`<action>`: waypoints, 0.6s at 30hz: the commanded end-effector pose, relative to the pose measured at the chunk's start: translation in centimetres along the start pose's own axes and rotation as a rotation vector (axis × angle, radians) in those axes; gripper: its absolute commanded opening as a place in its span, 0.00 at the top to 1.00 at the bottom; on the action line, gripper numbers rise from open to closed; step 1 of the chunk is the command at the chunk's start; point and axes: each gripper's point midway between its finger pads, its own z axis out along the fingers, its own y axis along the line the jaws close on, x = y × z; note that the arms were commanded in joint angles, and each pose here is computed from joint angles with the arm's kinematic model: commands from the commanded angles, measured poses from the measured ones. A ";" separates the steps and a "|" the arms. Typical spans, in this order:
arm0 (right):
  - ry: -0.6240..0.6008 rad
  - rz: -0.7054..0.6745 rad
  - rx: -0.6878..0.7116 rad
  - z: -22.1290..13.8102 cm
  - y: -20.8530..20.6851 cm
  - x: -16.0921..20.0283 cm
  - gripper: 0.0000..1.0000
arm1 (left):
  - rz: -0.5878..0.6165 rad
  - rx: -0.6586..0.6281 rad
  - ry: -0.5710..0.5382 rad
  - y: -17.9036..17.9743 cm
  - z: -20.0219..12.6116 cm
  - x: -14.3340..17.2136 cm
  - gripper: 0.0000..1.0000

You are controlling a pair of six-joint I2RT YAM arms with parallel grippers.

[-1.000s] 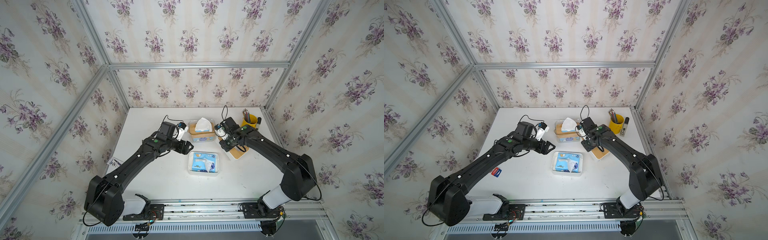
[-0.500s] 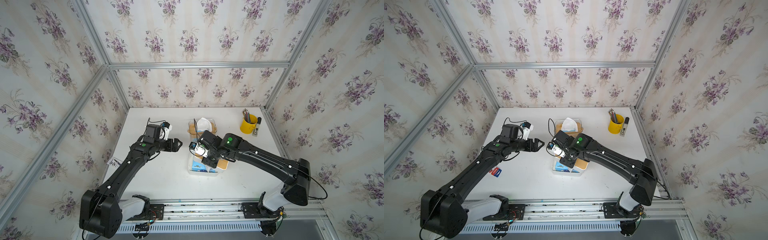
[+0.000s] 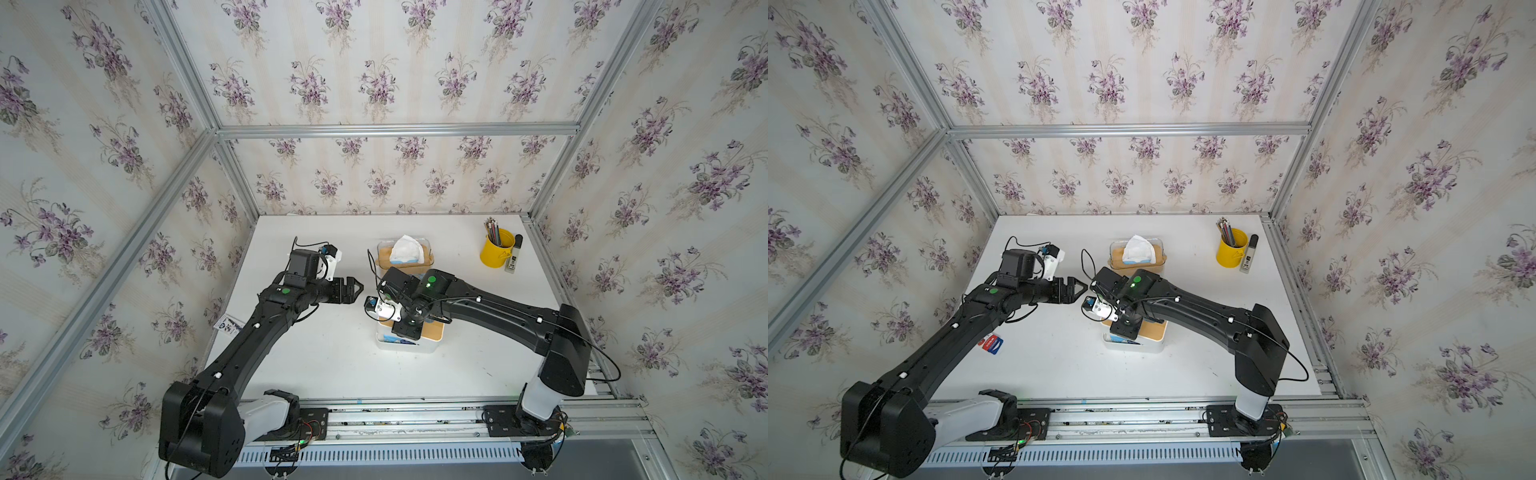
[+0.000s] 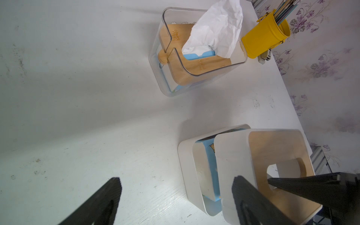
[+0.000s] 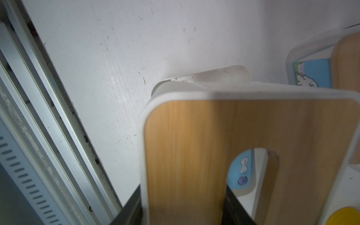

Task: Put the tissue paper into the tissue box
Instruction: Close the box lid on the tissue box.

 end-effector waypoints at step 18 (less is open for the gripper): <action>0.040 -0.040 -0.026 2.7 -0.4 0.1 0.78 | 0.009 0.057 -0.032 -0.9 0.0 -0.6 0.06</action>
